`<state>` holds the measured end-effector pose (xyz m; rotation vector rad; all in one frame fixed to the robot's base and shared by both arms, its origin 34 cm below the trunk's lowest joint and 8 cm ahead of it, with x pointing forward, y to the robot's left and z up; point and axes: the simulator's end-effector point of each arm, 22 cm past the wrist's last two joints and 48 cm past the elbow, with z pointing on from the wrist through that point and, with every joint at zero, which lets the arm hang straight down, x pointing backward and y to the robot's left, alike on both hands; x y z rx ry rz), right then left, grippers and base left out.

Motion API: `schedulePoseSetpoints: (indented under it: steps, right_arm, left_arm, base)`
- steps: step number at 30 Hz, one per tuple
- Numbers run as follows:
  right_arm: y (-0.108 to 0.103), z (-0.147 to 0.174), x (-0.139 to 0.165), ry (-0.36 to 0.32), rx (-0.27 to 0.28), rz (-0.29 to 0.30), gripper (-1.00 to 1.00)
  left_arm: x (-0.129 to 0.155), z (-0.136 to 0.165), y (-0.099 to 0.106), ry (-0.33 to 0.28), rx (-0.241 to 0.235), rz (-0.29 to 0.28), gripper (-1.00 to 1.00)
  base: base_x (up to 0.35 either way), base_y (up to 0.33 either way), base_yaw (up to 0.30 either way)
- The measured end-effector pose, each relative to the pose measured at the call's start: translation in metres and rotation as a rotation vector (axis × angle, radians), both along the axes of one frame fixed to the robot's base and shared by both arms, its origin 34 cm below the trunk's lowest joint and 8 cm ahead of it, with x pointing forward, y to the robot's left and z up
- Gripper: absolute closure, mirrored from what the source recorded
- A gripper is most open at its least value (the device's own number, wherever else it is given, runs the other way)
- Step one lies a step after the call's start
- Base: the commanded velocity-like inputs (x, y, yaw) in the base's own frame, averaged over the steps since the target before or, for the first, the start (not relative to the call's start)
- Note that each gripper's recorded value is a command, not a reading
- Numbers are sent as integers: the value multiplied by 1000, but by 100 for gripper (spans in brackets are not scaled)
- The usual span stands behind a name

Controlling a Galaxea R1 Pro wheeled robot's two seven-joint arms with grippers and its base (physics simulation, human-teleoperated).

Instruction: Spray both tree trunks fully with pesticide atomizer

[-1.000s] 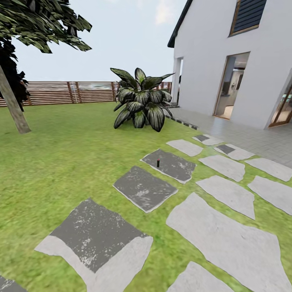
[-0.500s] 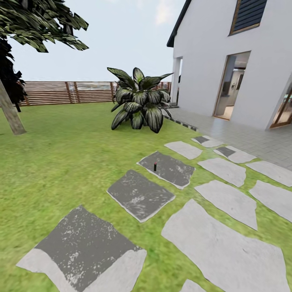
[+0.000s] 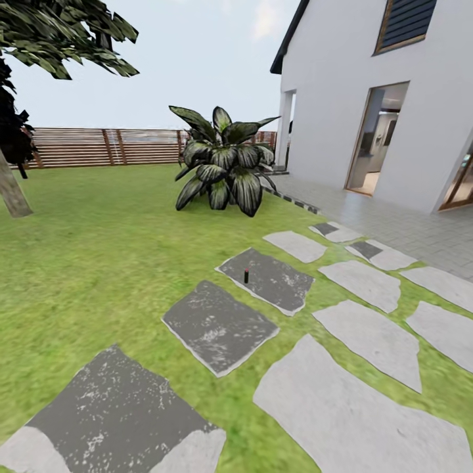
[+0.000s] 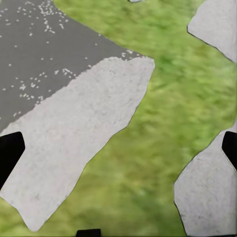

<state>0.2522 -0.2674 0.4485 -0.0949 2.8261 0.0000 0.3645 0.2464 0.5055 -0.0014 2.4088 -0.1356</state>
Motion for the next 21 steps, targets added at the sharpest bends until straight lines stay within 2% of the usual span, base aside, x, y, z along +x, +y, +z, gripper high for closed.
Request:
schedulePoseSetpoints:
  steps: [21]
  right_arm:
    - [0, 0, 0, 0, 0, 0, -100]
  left_arm:
    - [0, 0, 0, 0, 0, 0, -100]
  base:
    - [309, -165, 0]
